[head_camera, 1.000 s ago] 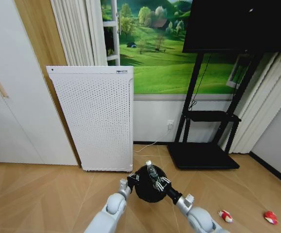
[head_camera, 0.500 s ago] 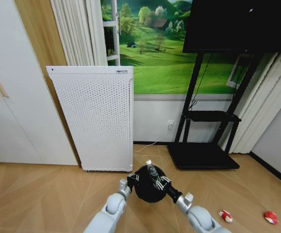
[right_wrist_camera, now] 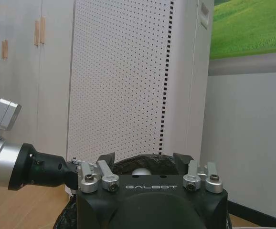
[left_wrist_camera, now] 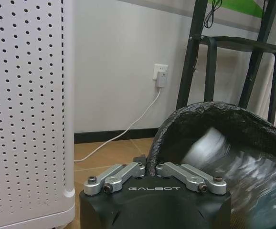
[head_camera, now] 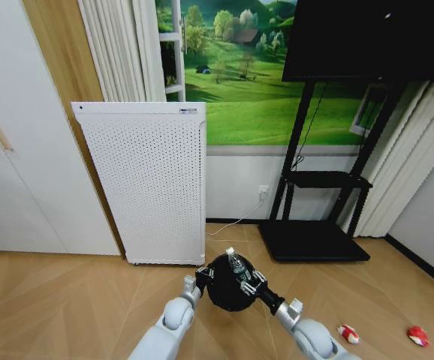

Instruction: Pick up the trash bin and place the garbage on the floor into it.

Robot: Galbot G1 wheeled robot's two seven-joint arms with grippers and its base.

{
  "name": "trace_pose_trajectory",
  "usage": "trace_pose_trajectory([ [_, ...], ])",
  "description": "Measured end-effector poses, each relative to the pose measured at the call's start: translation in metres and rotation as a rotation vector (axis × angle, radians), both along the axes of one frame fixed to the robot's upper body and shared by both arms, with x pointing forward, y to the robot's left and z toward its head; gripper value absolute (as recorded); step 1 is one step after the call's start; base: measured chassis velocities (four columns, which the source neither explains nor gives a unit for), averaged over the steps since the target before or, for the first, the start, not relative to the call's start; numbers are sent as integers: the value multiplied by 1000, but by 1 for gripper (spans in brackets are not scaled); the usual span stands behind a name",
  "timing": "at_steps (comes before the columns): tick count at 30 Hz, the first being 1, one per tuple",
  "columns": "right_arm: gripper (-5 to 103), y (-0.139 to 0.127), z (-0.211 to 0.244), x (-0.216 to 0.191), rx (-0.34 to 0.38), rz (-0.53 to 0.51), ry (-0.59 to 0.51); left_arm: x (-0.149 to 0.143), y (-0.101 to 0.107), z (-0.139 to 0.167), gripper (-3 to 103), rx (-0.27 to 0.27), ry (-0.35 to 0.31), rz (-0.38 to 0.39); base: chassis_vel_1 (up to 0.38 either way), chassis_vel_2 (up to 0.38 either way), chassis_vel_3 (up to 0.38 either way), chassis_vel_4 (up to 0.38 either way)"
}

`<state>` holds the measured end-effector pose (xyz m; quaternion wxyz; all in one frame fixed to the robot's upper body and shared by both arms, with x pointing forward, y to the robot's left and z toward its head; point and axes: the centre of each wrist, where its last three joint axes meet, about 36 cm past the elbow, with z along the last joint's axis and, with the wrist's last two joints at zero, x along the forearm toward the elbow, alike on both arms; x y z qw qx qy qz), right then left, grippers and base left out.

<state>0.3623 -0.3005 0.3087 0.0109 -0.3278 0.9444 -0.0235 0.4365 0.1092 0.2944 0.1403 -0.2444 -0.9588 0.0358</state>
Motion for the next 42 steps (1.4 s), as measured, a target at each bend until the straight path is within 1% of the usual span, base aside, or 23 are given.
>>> trace_pose_trajectory([
  [1,69,0,0,0,0,0,0,0,0,0,4,0,0,0,0,0,0,0],
  [3,80,0,1,0,1,2,-1,0,0,0,4,-1,0,0,0,0,0,0],
  [4,80,0,1,0,1,2,-1,0,0,0,4,-1,0,0,0,0,0,0],
  [5,90,0,2,0,0,2,-3,0,-1,0,4,-2,0,0,0,0,0,0],
  [6,95,0,3,0,0,1,-4,0,-1,0,4,-3,0,0,0,0,0,0],
  [8,95,-1,4,0,0,1,-6,0,-1,0,4,-4,-1,0,0,0,0,0],
  [9,99,-1,5,0,1,1,-6,0,-1,0,4,-4,-1,-1,0,0,0,0],
  [10,100,-1,6,0,1,1,-6,0,-2,0,4,-5,-2,-1,0,0,0,0],
  [42,100,-1,10,-2,5,9,-3,1,1,1,4,-4,-6,1,0,0,0,0],
])
